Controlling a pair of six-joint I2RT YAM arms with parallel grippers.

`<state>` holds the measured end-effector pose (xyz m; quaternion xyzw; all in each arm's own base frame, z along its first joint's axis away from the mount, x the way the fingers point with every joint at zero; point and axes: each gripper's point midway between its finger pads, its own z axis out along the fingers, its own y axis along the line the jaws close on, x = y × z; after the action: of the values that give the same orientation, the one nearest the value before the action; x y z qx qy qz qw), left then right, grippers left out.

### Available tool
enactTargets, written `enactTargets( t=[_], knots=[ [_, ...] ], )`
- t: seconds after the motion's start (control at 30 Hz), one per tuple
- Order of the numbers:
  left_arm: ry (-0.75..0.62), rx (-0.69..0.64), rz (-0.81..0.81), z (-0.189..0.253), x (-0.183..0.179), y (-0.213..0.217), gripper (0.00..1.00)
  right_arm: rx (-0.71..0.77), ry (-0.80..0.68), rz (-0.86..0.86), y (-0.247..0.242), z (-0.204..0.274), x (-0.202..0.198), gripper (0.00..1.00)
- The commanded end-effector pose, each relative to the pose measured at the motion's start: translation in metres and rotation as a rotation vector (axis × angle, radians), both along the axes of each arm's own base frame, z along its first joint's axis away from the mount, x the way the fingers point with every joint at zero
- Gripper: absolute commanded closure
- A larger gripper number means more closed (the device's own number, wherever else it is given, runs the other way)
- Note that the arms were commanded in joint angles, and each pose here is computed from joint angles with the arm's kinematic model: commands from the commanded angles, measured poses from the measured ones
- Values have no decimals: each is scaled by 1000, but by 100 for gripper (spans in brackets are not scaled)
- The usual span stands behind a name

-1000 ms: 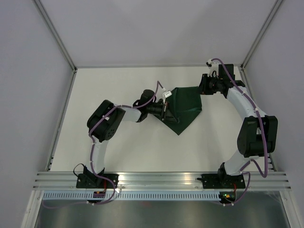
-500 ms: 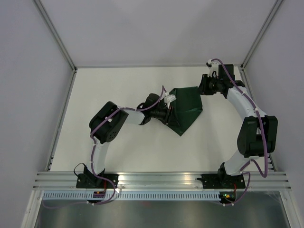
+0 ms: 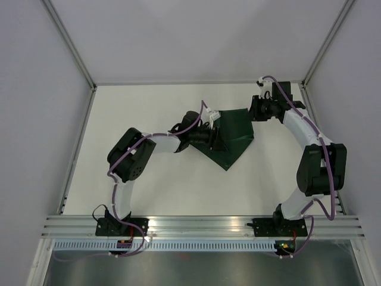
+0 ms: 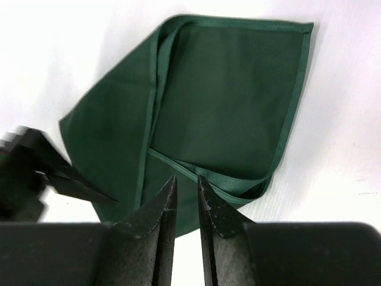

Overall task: Fold the napkin, place the utensils inside, and roll it up
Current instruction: Fold the napkin at the center of the board, then adjust the napkin at the center of the board.

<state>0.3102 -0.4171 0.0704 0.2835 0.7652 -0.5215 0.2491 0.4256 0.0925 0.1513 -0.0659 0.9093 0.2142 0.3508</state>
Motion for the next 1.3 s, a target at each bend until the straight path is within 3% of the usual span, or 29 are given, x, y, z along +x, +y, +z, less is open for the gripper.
enactTargets(
  t=[0.0, 0.13, 0.3, 0.43, 0.73, 1.27],
  knots=[
    [-199, -104, 109, 98, 47, 6, 39, -63, 88, -8, -9, -26, -14, 75],
    [-209, 51, 358, 91, 98, 44, 41, -91, 168, -9, -14, -55, -36, 75],
    [-189, 263, 610, 55, 149, 100, 51, -118, 239, -31, -20, -85, -52, 75],
    [-154, 346, 688, 32, 170, 125, 59, -147, 281, -49, -25, -104, -61, 78],
    [-57, 449, 706, -19, 162, 141, 71, -182, 330, -75, -33, -128, -64, 80],
    [33, 412, 713, -49, 112, 138, 79, -211, 336, -62, -28, -151, -29, 80]
  ],
)
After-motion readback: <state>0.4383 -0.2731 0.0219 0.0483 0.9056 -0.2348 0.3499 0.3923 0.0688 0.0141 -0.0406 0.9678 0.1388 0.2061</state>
